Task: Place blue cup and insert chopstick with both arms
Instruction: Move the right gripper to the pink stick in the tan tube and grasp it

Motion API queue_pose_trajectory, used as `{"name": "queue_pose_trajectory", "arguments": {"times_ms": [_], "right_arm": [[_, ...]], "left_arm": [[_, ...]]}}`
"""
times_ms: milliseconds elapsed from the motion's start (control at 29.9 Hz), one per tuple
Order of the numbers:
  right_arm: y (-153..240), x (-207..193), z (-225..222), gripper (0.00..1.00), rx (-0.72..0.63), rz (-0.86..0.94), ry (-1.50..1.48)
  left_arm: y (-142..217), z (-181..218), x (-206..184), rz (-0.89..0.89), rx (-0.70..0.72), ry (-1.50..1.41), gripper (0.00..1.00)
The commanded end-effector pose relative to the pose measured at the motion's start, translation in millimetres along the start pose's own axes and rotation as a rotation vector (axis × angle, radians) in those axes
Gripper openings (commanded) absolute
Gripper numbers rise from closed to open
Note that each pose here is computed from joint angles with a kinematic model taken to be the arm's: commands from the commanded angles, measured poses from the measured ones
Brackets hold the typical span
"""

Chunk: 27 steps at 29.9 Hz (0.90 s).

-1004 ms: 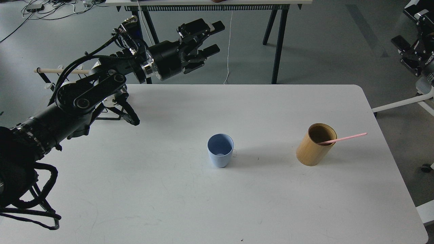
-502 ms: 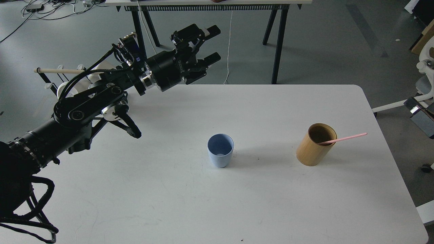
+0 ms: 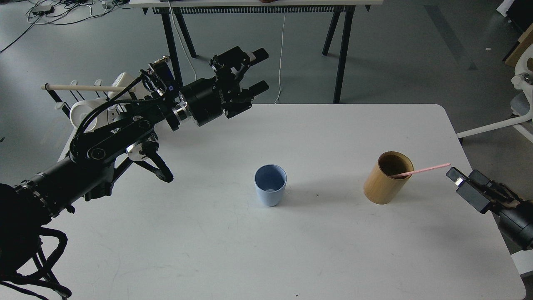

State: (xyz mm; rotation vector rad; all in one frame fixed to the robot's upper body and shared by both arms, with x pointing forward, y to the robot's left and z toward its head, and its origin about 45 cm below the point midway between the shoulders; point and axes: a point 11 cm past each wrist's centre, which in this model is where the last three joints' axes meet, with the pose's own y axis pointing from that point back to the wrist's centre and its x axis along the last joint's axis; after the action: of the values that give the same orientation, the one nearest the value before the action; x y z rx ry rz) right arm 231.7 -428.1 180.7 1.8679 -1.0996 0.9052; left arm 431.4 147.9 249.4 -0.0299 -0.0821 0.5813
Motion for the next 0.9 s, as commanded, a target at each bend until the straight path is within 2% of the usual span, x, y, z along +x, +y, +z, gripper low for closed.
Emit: {"name": "queue_pose_trajectory", "arguments": {"times_ms": [0, 167, 268, 368, 535, 870], "right_arm": [[-2, 1, -4, 0.83, 0.01, 0.006, -0.008], [-4, 4, -3, 0.81, 0.005, 0.017, -0.014], [-7, 6, -3, 0.71, 0.008, 0.025, -0.013], [-13, 1, -8, 0.68, 0.019, 0.039, -0.046], [-24, -5, -16, 0.56, 0.032, 0.06, -0.108], [-28, -14, -16, 0.52, 0.039, 0.008, -0.092]], "left_arm": [[1, -1, 0, 0.002, 0.003, 0.0, 0.92], [1, -2, 0, 0.004, 0.005, 0.002, 0.92], [2, -4, 0, 0.006, 0.007, 0.004, 0.92], [3, -5, 0, 0.007, 0.008, 0.008, 0.92], [6, -11, -1, 0.011, 0.018, 0.017, 0.92], [8, -15, -2, 0.015, 0.024, 0.024, 0.93]]}}
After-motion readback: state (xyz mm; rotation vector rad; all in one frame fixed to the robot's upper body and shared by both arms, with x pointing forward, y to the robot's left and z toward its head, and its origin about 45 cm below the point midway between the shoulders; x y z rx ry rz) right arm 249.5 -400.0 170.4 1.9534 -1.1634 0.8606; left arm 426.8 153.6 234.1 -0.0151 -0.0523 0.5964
